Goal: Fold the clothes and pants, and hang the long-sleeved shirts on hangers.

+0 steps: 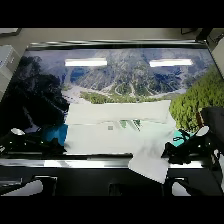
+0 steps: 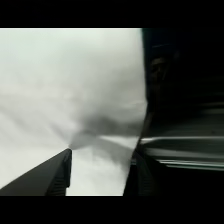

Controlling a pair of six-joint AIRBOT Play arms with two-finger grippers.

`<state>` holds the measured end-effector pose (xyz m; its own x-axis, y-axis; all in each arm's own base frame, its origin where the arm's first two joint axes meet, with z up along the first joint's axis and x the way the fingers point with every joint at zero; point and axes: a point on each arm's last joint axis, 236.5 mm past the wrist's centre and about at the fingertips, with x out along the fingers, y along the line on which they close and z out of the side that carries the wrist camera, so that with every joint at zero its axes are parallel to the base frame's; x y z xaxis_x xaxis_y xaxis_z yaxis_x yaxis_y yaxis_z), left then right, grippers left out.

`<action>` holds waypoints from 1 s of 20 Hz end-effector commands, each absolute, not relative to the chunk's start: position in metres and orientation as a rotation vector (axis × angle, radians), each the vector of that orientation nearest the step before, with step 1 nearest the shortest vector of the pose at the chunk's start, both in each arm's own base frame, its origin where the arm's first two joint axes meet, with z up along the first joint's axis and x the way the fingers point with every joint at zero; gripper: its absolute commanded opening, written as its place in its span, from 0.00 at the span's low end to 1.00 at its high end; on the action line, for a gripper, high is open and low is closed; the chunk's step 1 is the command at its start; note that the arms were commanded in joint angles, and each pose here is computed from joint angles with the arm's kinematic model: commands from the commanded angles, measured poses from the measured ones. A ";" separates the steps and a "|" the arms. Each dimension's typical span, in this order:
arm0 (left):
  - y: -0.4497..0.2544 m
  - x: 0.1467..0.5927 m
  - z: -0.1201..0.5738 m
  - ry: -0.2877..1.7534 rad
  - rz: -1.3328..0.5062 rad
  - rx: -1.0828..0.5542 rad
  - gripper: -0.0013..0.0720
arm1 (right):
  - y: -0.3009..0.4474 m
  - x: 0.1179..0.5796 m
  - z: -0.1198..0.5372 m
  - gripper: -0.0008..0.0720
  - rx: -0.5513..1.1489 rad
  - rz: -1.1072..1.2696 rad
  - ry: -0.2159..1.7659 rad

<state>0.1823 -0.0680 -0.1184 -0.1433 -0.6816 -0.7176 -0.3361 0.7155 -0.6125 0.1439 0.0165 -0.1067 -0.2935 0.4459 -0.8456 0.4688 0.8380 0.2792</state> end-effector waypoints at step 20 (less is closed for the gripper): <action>-0.050 0.441 -0.057 1.509 -0.363 -0.644 0.05 | -0.009 0.441 -0.047 0.06 0.623 0.031 1.419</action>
<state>0.4049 -0.0458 -0.0476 0.0756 -0.5879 -0.8054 -0.1355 0.7941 -0.5925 0.4004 -0.0029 -0.0360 0.1101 0.3991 -0.9103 0.3148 0.8547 0.4128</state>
